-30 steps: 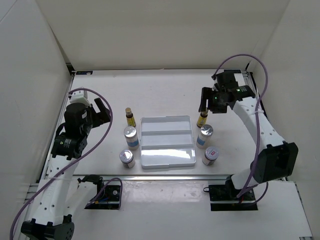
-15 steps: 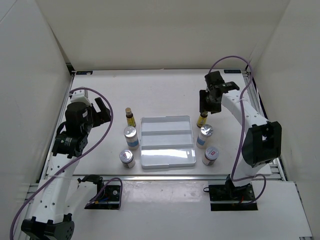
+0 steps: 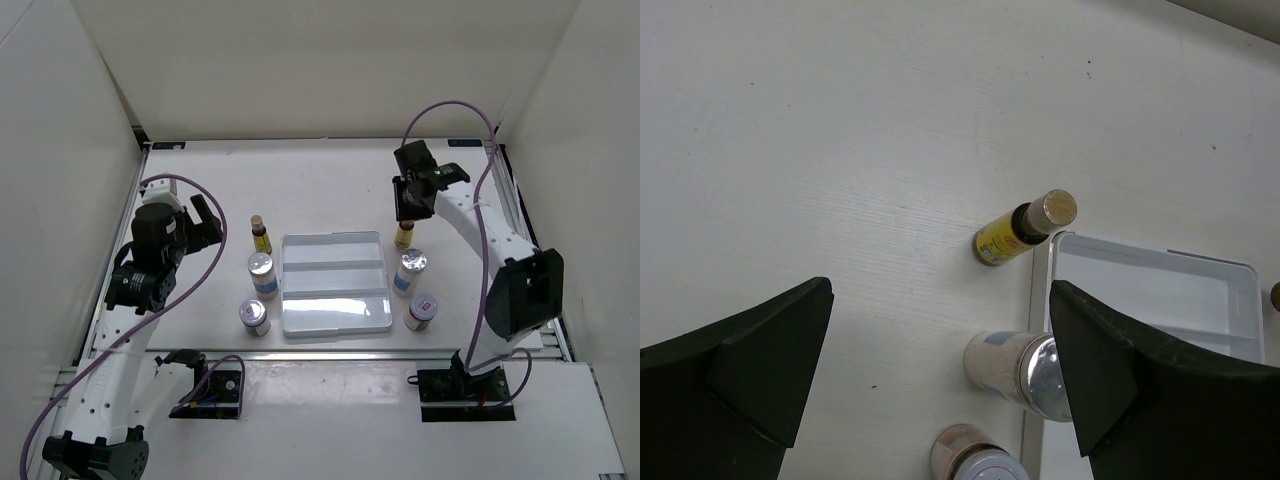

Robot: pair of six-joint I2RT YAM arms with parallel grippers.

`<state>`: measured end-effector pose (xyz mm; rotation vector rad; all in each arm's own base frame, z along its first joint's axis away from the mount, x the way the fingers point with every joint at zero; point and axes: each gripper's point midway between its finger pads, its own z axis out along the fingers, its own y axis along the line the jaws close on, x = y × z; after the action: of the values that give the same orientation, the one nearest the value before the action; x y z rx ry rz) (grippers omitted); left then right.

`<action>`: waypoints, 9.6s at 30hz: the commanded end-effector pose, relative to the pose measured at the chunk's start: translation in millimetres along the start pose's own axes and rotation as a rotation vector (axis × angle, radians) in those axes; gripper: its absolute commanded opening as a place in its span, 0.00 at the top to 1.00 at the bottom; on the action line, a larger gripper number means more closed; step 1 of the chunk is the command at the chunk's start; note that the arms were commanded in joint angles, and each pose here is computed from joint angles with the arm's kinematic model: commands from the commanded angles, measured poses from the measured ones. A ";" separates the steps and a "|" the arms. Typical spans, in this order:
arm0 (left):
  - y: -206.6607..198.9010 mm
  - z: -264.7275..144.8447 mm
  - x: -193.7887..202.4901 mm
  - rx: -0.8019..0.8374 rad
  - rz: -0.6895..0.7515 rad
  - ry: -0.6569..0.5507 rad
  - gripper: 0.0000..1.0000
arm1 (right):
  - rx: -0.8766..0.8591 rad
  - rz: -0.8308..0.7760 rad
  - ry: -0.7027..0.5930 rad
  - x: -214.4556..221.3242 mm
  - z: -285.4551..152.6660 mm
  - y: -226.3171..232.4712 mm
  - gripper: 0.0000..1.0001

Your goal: Organize the condiment bottles

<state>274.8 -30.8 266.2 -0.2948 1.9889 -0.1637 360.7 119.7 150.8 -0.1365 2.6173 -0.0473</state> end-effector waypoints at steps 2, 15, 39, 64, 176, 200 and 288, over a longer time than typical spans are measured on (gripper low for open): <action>-4.6 -1.4 -1.7 0.025 0.002 -0.007 0.00 | -0.048 -0.052 -0.283 -43.9 -86.2 21.8 0.91; -4.6 -1.4 -1.7 0.025 0.002 -0.007 0.00 | -0.185 -0.172 -0.240 -20.5 -65.2 102.0 0.92; -28.9 16.4 9.0 0.134 0.046 0.103 0.11 | -0.192 -0.098 -0.386 -8.9 -134.9 80.7 0.00; -79.1 137.7 70.8 0.069 0.195 0.437 0.28 | -0.135 0.006 -0.529 73.3 -185.0 -11.1 0.00; -62.1 10.8 44.3 -0.030 0.329 0.136 0.00 | -0.370 -0.055 -0.262 67.9 -90.6 100.6 0.87; -97.5 21.5 119.9 0.083 0.290 0.397 0.00 | -0.349 -0.008 -0.312 67.8 -134.7 83.4 0.00; -79.2 -32.2 135.5 0.059 0.102 0.370 0.00 | 0.207 0.475 0.208 207.6 -56.6 -0.1 0.18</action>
<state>207.9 -145.8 188.3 -0.0621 2.3295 -0.1916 141.8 98.0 94.5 0.5361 2.8041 -0.1797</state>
